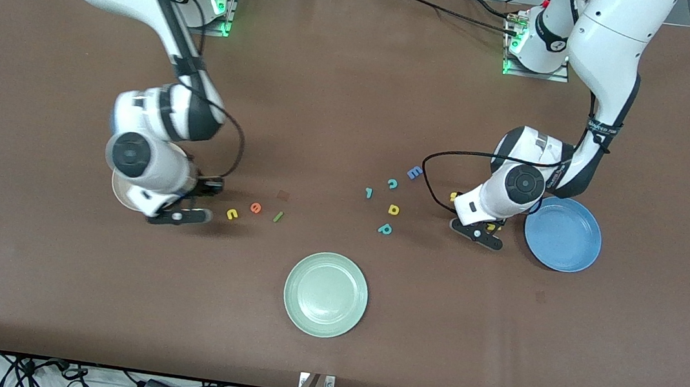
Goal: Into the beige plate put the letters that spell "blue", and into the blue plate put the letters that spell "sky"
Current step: 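Drop the g on the white plate while the left gripper drops the y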
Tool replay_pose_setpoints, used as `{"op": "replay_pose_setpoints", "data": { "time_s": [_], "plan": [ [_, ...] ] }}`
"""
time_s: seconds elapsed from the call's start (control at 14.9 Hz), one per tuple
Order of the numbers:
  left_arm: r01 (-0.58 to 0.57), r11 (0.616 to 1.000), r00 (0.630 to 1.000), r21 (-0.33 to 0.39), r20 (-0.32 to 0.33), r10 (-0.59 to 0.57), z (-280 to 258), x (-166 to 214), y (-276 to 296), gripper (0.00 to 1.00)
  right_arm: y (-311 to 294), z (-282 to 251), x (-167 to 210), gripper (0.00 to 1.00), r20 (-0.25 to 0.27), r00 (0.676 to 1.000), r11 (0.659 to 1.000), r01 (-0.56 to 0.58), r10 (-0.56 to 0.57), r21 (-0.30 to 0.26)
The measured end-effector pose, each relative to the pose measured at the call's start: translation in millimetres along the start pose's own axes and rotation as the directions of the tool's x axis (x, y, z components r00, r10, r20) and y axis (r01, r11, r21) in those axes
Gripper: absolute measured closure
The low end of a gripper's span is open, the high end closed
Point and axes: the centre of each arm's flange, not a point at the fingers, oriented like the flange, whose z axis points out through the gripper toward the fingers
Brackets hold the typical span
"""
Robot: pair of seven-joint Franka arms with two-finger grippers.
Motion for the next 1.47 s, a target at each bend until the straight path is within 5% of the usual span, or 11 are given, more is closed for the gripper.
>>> {"op": "replay_pose_setpoints", "data": {
  "time_s": [0.27, 0.6, 0.8, 1.07, 1.21, 1.47],
  "plan": [
    [0.026, 1.000, 0.997, 0.008, 0.069, -0.026, -36.2, 9.1, -16.3, 0.74, 82.9, 13.4, -14.4, 0.73, 0.117, 0.990, 0.997, -0.068, 0.073, -0.041],
    [0.072, 0.995, 0.988, 0.066, 0.133, -0.080, -101.8, 12.8, -94.9, 0.74, 95.4, 66.4, -27.0, 0.73, 0.197, 0.976, 0.995, -0.078, 0.088, -0.057],
    [0.093, 0.994, 0.983, 0.062, 0.156, -0.102, -93.1, -1.9, -157.4, 0.74, 93.5, 66.6, -21.1, 0.51, 0.173, 0.981, 0.996, -0.076, 0.085, -0.056],
    [0.110, 0.993, 0.976, 0.031, 0.188, -0.114, -53.8, -18.0, -207.1, 0.74, 21.8, 19.3, 0.0, 0.13, 0.067, 0.997, 0.998, -0.025, 0.029, -0.053],
    [0.114, 0.993, 0.974, 0.026, 0.194, -0.117, -37.0, -20.5, -209.6, 0.60, -48.9, 3.9, 2.2, 0.00, 0.018, 0.998, 0.996, -0.055, 0.056, -0.065],
    [0.041, 0.999, 0.981, 0.007, 0.187, -0.041, -44.3, -12.6, -188.6, 0.26, -159.4, 15.0, -0.9, 0.00, -0.040, 0.970, 0.968, -0.241, 0.239, -0.076]
  ]
}}
